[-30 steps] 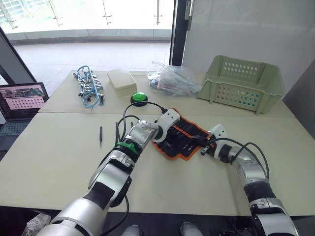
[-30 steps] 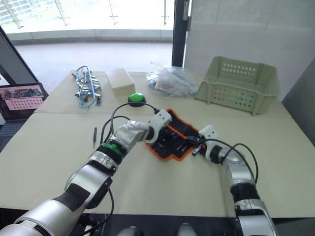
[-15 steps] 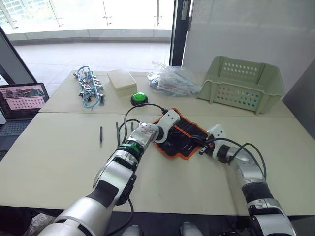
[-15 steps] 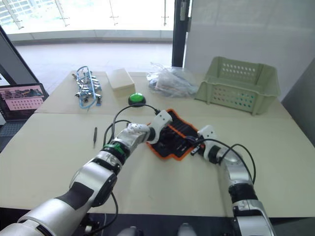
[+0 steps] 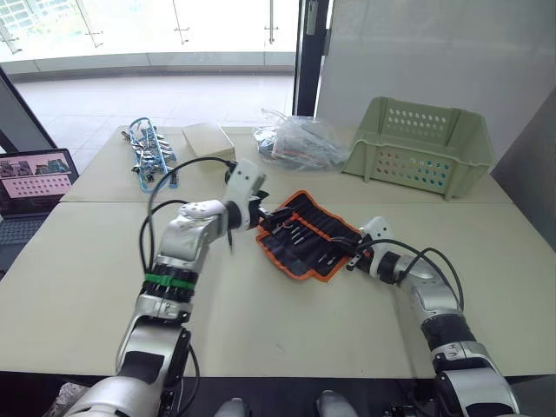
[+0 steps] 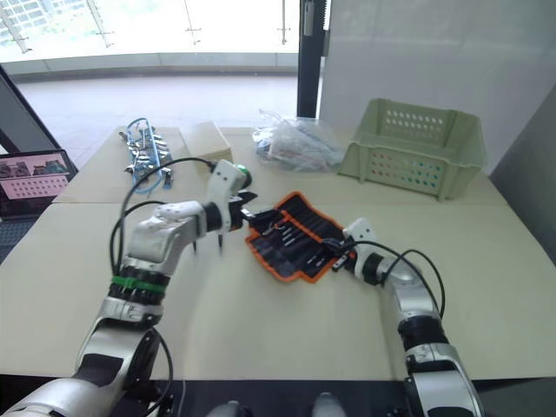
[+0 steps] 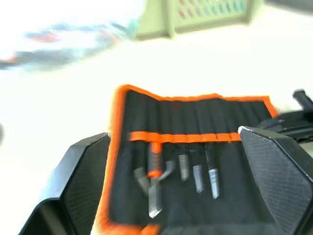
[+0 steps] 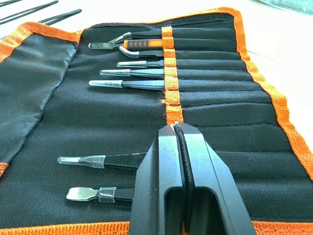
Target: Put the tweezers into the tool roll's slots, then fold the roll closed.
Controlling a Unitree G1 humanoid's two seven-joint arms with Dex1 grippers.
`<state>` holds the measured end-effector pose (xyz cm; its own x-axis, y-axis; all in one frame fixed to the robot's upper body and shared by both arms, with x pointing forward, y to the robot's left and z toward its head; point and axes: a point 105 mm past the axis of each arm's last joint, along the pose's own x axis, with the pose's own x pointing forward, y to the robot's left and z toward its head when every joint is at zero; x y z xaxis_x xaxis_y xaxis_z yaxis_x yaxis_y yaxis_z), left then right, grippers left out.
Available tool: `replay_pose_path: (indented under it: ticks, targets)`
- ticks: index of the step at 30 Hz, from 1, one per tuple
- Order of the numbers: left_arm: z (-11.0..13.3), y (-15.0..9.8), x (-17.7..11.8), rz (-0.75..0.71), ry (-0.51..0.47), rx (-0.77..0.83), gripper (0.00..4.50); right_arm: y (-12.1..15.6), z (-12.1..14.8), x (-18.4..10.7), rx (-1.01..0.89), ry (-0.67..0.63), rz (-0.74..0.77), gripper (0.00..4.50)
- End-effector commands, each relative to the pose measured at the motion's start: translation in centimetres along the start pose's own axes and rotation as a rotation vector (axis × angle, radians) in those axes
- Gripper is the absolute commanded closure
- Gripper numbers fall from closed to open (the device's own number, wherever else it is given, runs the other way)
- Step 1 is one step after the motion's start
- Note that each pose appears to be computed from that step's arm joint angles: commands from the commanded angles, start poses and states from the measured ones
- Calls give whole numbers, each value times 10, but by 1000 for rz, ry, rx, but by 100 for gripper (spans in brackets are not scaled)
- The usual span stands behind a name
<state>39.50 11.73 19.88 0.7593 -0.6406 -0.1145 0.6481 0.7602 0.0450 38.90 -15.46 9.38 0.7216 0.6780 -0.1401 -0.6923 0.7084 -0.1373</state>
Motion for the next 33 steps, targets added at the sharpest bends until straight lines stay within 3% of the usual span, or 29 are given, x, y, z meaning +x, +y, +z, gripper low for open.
replay_pose_path:
  ticks: [1,7,18,24,33]
  targets:
    - [14,23,-44,153,-125,20,4,-3,-16,-5,15,58,-13,450]
    - [-19,53,-126,451,-163,24,4,-7,-18,-7,14,67,-9,450]
    - [-102,27,-207,749,-120,-22,4,-9,-18,-4,9,78,20,450]
    - [-129,12,-236,846,-111,-66,4,-10,-19,-6,8,82,28,450]
    - [-144,-3,-238,872,-94,-73,4,-10,-20,-9,-2,97,46,450]
